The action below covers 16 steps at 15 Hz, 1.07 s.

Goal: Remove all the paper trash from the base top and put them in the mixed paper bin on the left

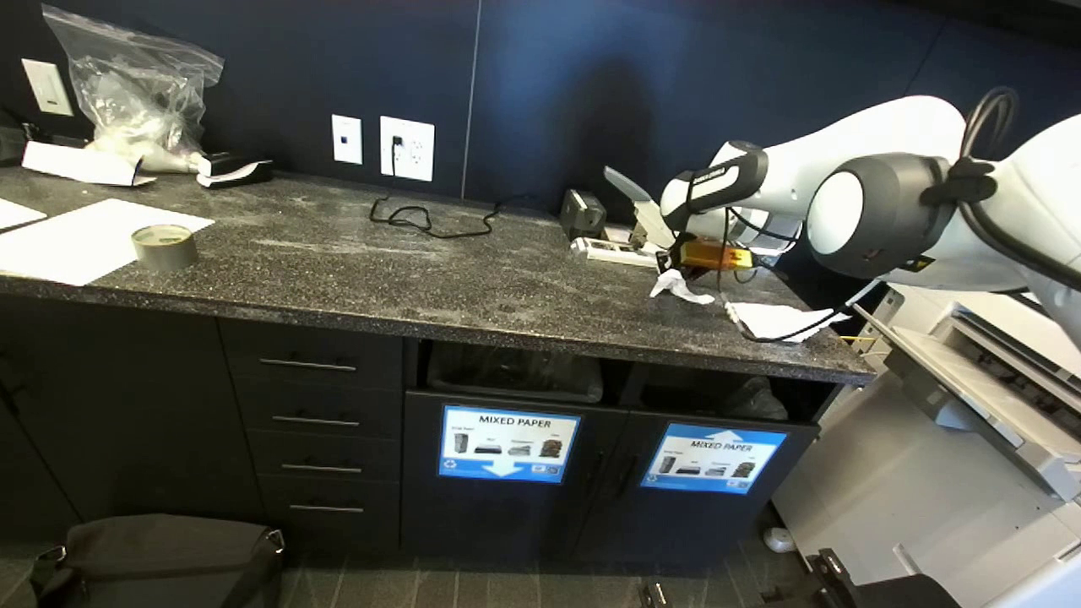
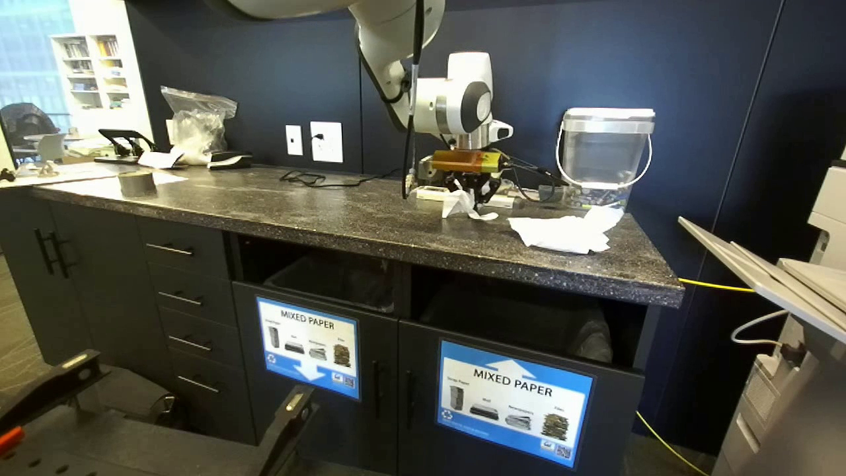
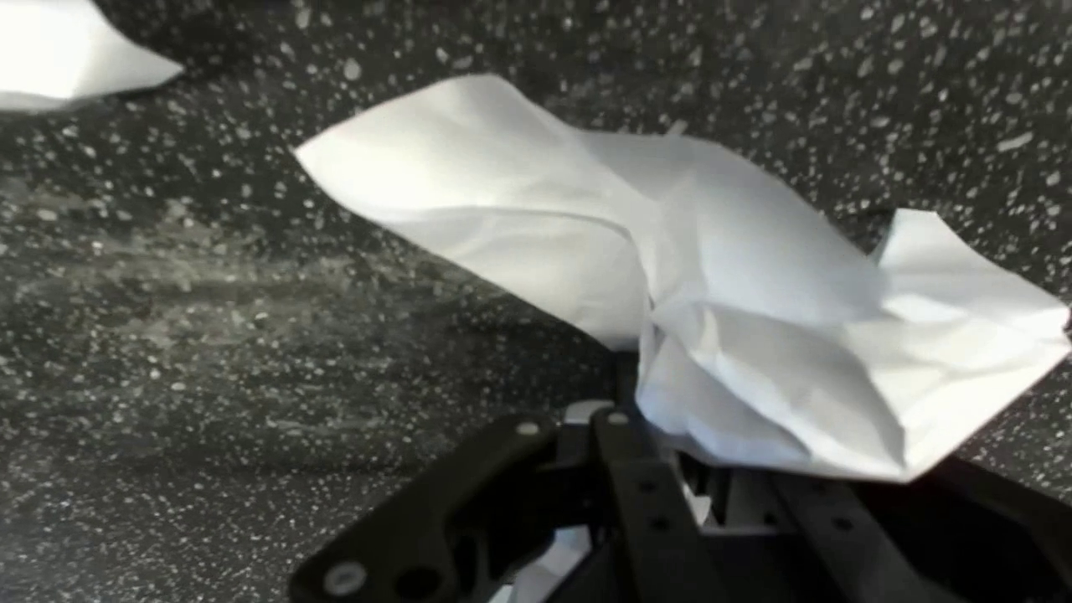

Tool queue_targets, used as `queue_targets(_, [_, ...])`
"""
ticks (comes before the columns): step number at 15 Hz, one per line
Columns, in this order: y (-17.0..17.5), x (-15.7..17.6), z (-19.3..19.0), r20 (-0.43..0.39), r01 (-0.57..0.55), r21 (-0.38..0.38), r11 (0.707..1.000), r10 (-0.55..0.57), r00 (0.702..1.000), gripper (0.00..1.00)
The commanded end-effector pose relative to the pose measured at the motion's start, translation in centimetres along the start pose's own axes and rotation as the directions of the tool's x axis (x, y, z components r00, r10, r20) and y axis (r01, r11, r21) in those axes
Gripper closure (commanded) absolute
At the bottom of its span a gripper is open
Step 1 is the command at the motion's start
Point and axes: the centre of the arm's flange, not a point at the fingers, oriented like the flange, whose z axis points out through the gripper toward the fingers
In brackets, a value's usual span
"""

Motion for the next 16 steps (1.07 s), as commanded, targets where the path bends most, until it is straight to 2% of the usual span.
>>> queue_targets(1, [-1.5,-4.2,-0.7,0.099,0.107,0.024,0.994,-0.108,0.989,0.89])
queue_targets(6, [-2.9,-8.4,-2.4,0.147,0.19,0.067,0.98,-0.198,0.969,0.88])
queue_targets(11, [-4.1,-11.8,-3.6,0.206,0.208,0.103,0.973,-0.225,0.952,0.89])
queue_targets(16, [-4.1,-15.8,-4.9,0.274,0.201,0.076,0.977,-0.214,0.938,0.88])
